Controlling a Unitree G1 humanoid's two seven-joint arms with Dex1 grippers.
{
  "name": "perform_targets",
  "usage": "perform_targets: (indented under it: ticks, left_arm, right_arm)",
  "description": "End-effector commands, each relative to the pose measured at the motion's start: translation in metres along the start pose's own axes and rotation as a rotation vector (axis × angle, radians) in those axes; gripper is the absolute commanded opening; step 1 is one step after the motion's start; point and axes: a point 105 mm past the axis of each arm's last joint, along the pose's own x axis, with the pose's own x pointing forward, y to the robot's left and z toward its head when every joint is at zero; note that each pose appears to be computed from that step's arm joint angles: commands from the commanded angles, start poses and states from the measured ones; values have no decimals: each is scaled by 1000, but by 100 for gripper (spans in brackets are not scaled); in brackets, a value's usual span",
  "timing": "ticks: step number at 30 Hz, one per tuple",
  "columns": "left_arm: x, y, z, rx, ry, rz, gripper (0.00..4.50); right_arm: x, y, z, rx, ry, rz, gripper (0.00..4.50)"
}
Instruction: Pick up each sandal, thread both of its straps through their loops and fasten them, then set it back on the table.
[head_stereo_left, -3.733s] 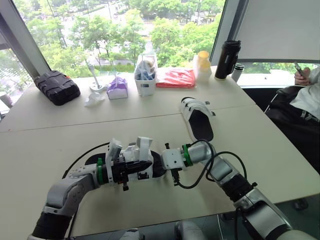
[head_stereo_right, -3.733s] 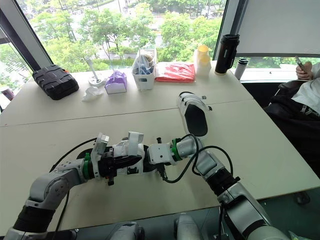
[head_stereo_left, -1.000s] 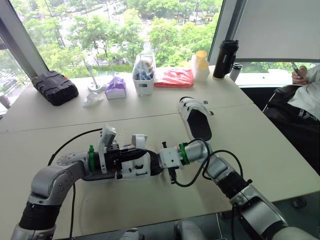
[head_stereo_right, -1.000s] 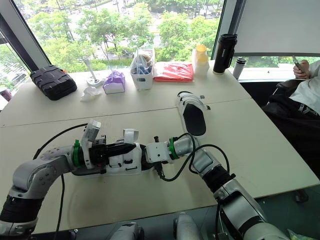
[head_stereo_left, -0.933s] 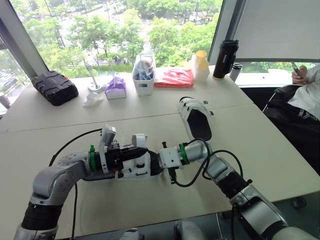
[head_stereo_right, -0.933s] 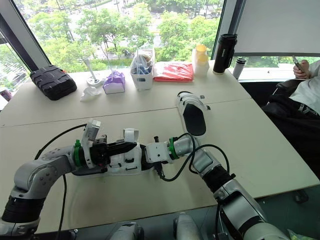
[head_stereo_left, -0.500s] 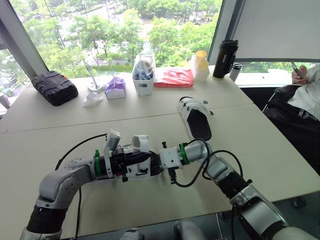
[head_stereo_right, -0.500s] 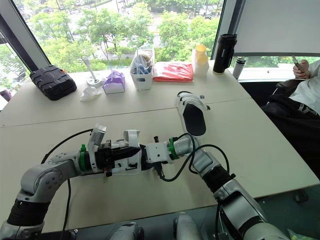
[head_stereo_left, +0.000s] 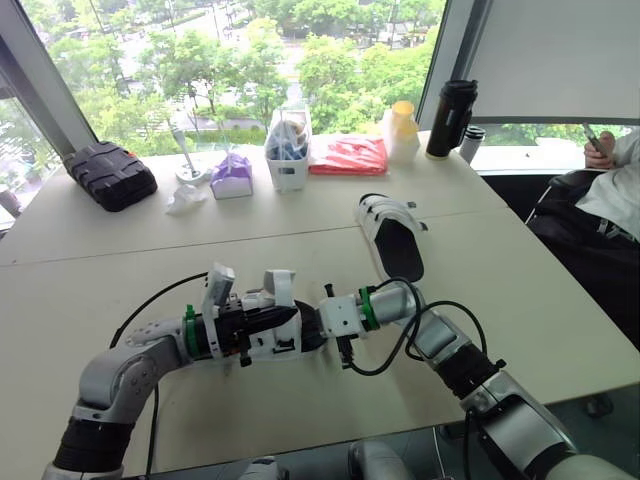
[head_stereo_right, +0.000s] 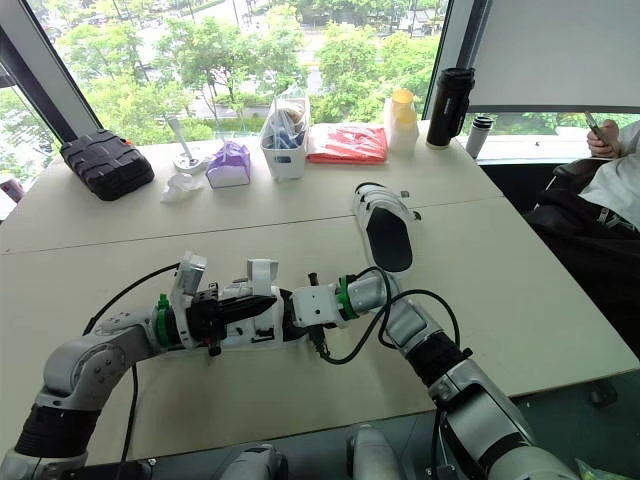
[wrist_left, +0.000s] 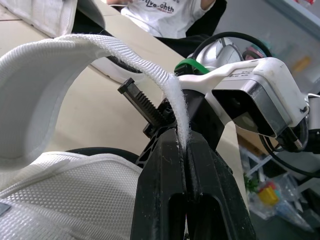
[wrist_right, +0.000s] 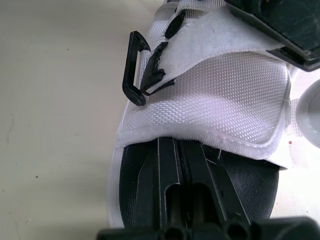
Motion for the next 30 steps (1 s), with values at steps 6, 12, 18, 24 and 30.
perform_targets:
  ticks: [6, 12, 18, 24, 30]
  left_arm:
    - [0, -1, 3, -117, -57, 29, 4]
    - [-1, -6, 13, -134, -64, 28, 4]
    - [-2, -10, 11, -148, -56, 25, 4]
    - [-3, -12, 8, -148, -41, 21, 4]
    - [-6, -9, 4, -129, -21, 33, 4]
  right_arm:
    - [6, 16, -13, 32, 57, 63, 0]
    - [7, 17, -13, 29, 59, 68, 0]
    - [7, 16, -13, 26, 59, 70, 0]
    - [7, 17, -13, 24, 60, 71, 0]
    - [7, 16, -13, 25, 60, 71, 0]
